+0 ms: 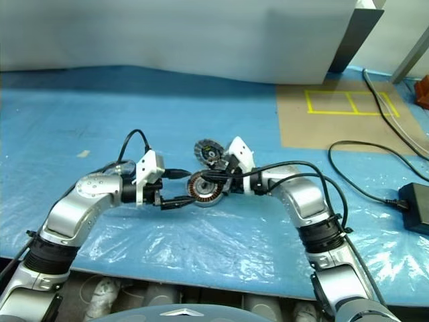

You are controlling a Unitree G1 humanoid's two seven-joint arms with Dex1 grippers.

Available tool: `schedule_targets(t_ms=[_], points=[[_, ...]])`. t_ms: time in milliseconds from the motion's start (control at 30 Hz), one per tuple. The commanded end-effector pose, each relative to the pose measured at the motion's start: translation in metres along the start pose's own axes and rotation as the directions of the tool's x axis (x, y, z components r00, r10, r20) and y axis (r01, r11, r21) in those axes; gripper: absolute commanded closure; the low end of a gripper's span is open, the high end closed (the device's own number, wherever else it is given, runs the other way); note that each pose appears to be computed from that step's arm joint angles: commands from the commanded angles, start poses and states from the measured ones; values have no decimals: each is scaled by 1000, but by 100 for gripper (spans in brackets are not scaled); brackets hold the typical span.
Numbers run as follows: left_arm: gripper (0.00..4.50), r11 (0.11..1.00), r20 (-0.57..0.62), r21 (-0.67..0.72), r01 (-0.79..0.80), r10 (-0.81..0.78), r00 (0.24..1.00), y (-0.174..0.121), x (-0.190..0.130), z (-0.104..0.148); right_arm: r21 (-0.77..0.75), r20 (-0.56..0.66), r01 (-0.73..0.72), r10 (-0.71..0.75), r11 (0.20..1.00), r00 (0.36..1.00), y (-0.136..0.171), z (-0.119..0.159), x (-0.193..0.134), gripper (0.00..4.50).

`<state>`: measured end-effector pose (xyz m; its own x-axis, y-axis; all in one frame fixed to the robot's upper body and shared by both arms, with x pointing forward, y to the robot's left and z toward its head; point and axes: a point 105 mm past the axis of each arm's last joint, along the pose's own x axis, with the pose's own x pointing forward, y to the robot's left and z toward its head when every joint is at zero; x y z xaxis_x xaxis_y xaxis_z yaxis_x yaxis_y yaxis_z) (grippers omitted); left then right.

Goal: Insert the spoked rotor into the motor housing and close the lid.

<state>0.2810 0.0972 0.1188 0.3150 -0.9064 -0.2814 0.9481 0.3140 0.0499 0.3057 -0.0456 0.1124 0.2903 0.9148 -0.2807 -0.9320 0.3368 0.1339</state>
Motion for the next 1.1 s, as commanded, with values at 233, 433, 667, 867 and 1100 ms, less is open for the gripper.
schedule_targets(t_ms=[233,433,667,867,1100], points=[[45,1000,8,19,14,-15,1000,-8,-4,5,-86,-110,66,-75,994,991,-12,-16,8,447],[45,1000,7,18,11,-11,1000,-4,-4,6,-150,-276,40,-80,988,958,-14,-56,-2,447],[45,1000,7,22,13,-13,1000,2,1,9,-130,-106,39,-53,991,993,-13,-18,0,447],[45,999,10,27,25,-25,1000,0,4,13,-33,60,-42,44,999,997,1,19,-2,447],[45,999,-4,14,39,-39,999,-8,0,14,-148,-297,17,-60,989,953,-13,-62,4,447]])
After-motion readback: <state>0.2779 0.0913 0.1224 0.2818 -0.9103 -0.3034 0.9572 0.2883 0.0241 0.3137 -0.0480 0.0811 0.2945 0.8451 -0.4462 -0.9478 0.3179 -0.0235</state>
